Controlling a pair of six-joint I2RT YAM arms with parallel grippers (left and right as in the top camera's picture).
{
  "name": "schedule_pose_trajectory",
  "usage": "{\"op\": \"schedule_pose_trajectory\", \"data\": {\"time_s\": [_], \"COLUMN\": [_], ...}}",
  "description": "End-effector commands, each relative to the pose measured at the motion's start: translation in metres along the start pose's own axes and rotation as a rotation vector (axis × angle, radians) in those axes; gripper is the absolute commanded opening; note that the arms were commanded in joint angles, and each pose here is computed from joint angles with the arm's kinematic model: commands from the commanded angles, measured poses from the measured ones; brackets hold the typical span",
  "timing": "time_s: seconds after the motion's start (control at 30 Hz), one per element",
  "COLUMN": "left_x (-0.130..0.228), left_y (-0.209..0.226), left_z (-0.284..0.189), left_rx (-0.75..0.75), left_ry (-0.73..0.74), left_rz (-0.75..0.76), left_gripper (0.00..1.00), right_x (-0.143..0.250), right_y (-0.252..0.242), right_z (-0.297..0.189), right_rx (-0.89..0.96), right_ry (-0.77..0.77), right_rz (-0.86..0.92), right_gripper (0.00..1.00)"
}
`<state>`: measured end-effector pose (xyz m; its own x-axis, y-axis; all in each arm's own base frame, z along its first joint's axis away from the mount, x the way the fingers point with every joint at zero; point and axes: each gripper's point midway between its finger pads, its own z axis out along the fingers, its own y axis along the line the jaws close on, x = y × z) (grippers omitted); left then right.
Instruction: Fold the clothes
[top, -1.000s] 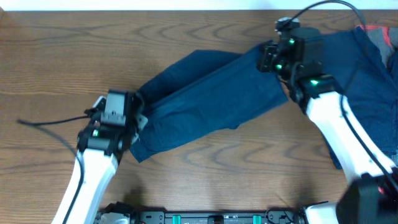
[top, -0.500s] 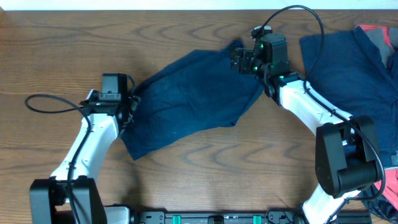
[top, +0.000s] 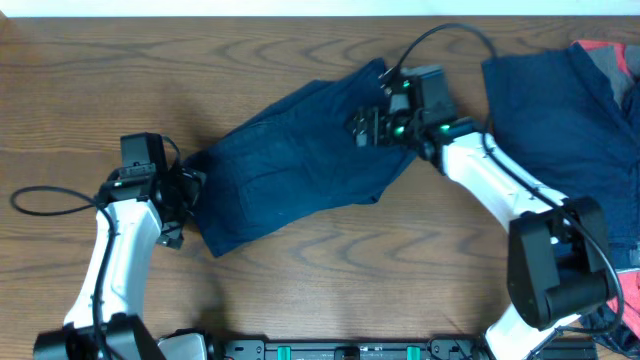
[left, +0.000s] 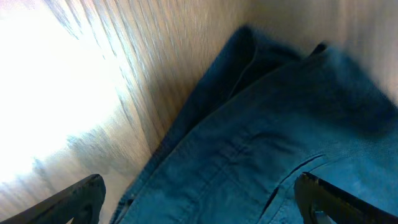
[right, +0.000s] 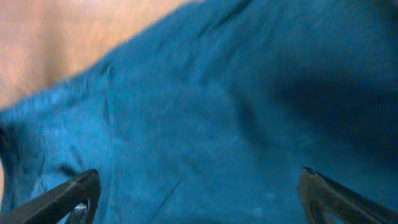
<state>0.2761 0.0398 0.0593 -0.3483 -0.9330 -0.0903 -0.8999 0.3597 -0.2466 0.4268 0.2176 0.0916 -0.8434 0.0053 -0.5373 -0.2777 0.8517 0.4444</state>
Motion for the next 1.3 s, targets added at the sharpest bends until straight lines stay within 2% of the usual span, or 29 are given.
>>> {"op": "schedule_pose_trajectory", "data": {"time_s": [0.0, 0.17, 0.37, 0.43, 0.47, 0.53, 0.57, 0.63, 0.67, 0.7, 0.8, 0.87, 1.03, 1.1, 1.27], "left_x": [0.021, 0.029, 0.036, 0.038, 0.038, 0.037, 0.037, 0.036, 0.035, 0.035, 0.034, 0.033, 0.025, 0.023, 0.034], "left_y": [0.001, -0.009, 0.005, 0.007, 0.008, 0.007, 0.006, 0.004, 0.002, 0.002, -0.001, -0.005, -0.025, -0.035, -0.064], "left_z": [0.022, 0.049, 0.074, 0.078, 0.079, 0.079, 0.078, 0.077, 0.075, 0.073, 0.056, 0.039, -0.035, -0.067, -0.13], "left_rx": [0.014, 0.059, -0.015, -0.025, -0.025, -0.015, -0.006, 0.006, 0.016, 0.021, 0.03, 0.041, 0.105, 0.146, 0.304], "left_ry": [0.122, 0.198, 0.248, 0.258, 0.26, 0.259, 0.255, 0.251, 0.247, 0.244, 0.241, 0.234, 0.176, 0.143, 0.077], "left_rz": [0.03, 0.11, 0.103, 0.125, 0.145, 0.203, 0.233, 0.283, 0.316, 0.333, 0.383, 0.421, 0.491, 0.502, 0.573], "left_gripper": [0.98, 0.98, 0.98, 0.84, 0.74, 0.46, 0.36, 0.23, 0.09, 0.06, 0.06, 0.06, 0.06, 0.06, 0.06], "right_x": [0.023, 0.05, 0.073, 0.079, 0.082, 0.086, 0.087, 0.089, 0.091, 0.093, 0.102, 0.112, 0.144, 0.159, 0.19], "right_y": [0.022, 0.044, 0.056, 0.059, 0.059, 0.057, 0.053, 0.046, 0.042, 0.039, 0.032, 0.028, 0.045, 0.062, 0.115], "right_z": [0.019, 0.037, 0.052, 0.056, 0.058, 0.06, 0.061, 0.062, 0.062, 0.063, 0.064, 0.065, 0.069, 0.072, 0.079], "right_rx": [-0.07, -0.111, -0.089, -0.092, -0.089, -0.069, -0.041, 0.005, 0.022, 0.034, 0.061, 0.07, 0.001, -0.057, -0.151], "right_ry": [0.077, 0.146, 0.192, 0.207, 0.213, 0.22, 0.222, 0.225, 0.23, 0.236, 0.271, 0.308, 0.414, 0.455, 0.481], "right_rz": [-0.082, -0.121, -0.157, -0.164, -0.167, -0.167, -0.157, -0.144, -0.141, -0.139, -0.131, -0.123, -0.12, -0.132, -0.202], "right_gripper": [0.92, 0.75, 0.73, 0.71, 0.71, 0.69, 0.69, 0.66, 0.64, 0.62, 0.53, 0.41, 0.18, 0.15, 0.16]}}
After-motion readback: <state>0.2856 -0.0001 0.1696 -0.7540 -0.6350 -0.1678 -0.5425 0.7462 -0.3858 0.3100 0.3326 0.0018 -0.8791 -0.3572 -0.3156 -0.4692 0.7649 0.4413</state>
